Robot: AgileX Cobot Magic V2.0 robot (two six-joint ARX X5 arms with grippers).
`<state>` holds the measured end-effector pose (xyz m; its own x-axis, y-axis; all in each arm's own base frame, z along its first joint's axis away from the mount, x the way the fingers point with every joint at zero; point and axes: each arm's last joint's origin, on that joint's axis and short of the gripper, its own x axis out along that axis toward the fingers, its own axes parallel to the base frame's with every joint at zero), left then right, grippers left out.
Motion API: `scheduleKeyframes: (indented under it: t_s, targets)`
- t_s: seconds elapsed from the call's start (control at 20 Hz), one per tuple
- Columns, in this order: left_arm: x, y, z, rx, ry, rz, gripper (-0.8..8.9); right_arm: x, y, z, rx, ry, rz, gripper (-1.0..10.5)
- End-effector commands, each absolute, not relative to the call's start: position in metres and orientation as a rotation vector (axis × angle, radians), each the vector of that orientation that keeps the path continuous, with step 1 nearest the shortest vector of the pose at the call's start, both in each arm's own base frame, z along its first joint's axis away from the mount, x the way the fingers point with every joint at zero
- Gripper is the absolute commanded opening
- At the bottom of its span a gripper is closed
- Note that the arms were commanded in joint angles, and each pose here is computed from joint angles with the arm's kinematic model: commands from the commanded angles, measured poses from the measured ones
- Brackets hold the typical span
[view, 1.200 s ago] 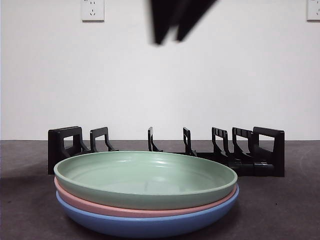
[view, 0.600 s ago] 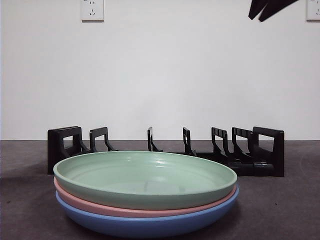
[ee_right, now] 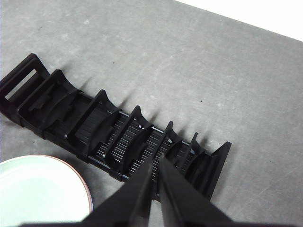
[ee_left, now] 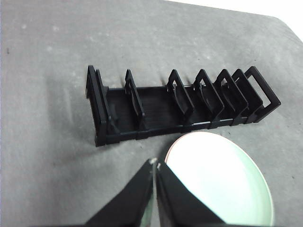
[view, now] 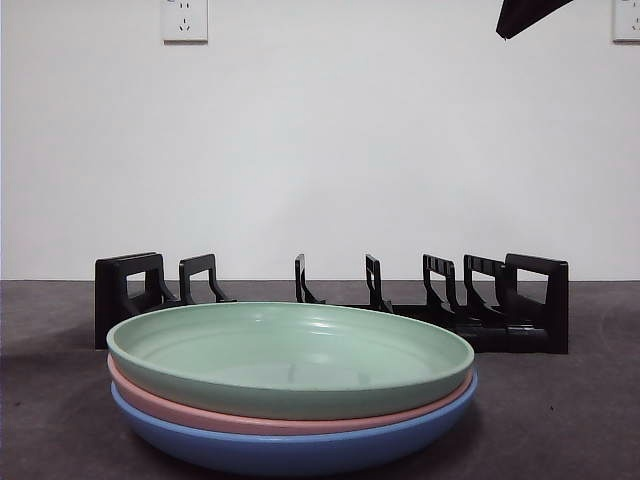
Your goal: Place the plate
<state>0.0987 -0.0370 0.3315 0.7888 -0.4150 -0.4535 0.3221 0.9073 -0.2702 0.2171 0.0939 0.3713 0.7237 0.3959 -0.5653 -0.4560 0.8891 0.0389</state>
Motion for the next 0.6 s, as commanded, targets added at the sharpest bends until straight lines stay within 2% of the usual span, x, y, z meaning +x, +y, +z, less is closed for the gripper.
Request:
scheduleKeyframes:
  t_s: [0.05,0.15,0.3,0.45,0.6]
  targets:
    - [0.098,-0.036,0.315,-0.039,0.409,-0.433,0.07,0.218,0.096,0.374,-0.097,0.586,0.475,0.2]
    - [0.097,-0.032,0.276,0.041,0.258,-0.417,0.07,0.218,0.096,0.374,-0.097,0.586,0.475,0.2]
    - [0.094,-0.021,0.225,-0.002,0.142,-0.280,0.07,0.218,0.096,0.374,-0.097,0.585,0.475,0.2]
    - [0.094,-0.011,0.190,-0.077,0.090,-0.147,0.07,0.218,0.096,0.374,-0.097,0.585,0.475,0.2]
    - [0.093,-0.008,0.174,-0.082,0.080,-0.107,0.07,0.218,0.096,0.374,-0.097,0.586,0.475,0.2]
